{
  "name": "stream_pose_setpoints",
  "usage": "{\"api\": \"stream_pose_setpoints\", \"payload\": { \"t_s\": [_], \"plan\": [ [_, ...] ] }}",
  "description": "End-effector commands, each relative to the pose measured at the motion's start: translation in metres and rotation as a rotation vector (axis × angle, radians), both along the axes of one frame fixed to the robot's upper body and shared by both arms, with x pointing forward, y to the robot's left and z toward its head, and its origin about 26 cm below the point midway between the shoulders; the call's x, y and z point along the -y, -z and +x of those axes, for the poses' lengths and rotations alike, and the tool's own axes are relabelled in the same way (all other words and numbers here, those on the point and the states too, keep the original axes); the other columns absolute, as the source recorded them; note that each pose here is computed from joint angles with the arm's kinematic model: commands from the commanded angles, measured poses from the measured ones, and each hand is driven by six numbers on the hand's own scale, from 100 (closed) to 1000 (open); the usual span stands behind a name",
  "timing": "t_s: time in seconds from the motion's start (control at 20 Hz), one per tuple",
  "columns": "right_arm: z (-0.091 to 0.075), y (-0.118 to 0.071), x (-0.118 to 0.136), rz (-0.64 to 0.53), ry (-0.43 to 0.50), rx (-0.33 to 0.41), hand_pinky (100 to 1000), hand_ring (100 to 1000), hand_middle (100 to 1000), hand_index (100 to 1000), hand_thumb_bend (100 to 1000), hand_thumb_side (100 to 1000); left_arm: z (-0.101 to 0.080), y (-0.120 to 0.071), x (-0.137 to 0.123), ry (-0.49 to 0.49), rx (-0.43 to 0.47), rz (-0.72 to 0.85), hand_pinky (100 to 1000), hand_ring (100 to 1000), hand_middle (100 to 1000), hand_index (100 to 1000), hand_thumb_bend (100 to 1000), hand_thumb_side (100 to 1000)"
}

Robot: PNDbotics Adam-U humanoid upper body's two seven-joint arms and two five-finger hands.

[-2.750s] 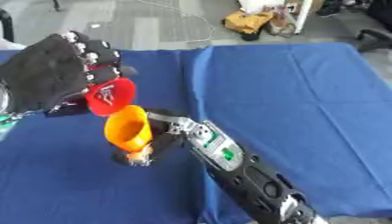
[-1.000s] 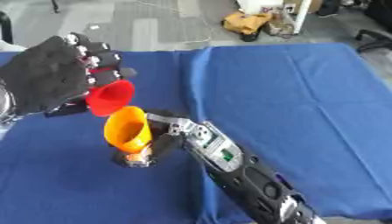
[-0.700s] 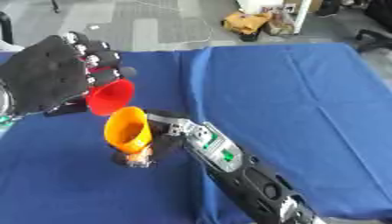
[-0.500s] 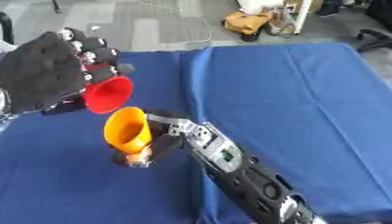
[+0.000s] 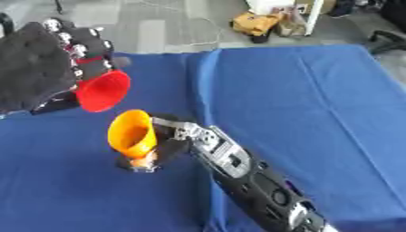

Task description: Pour the contents of one cup into another cup.

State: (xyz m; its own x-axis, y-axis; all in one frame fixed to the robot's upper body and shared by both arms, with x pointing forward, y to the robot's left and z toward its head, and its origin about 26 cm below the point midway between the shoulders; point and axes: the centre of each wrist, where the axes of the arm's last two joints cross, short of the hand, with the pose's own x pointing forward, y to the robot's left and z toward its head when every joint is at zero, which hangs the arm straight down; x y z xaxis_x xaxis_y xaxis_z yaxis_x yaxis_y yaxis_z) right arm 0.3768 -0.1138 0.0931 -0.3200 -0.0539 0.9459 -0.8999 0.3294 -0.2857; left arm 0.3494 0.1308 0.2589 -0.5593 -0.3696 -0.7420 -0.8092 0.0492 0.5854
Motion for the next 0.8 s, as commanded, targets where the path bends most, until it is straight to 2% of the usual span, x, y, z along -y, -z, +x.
{"api": "stream_pose_setpoints", "payload": {
  "t_s": [0.05, 0.8],
  "plan": [
    [0.002, -0.007, 0.001, 0.012, 0.003, 0.014, 467, 514, 234, 395, 100, 140, -0.002, -0.012, -0.002, 0.000, 0.031, -0.003, 531, 484, 445, 731, 323, 100],
    [0.002, -0.008, -0.001, 0.018, 0.000, 0.014, 466, 514, 233, 393, 100, 139, 0.017, 0.029, 0.015, 0.010, -0.060, 0.119, 532, 474, 437, 732, 323, 100]
  ]
}}
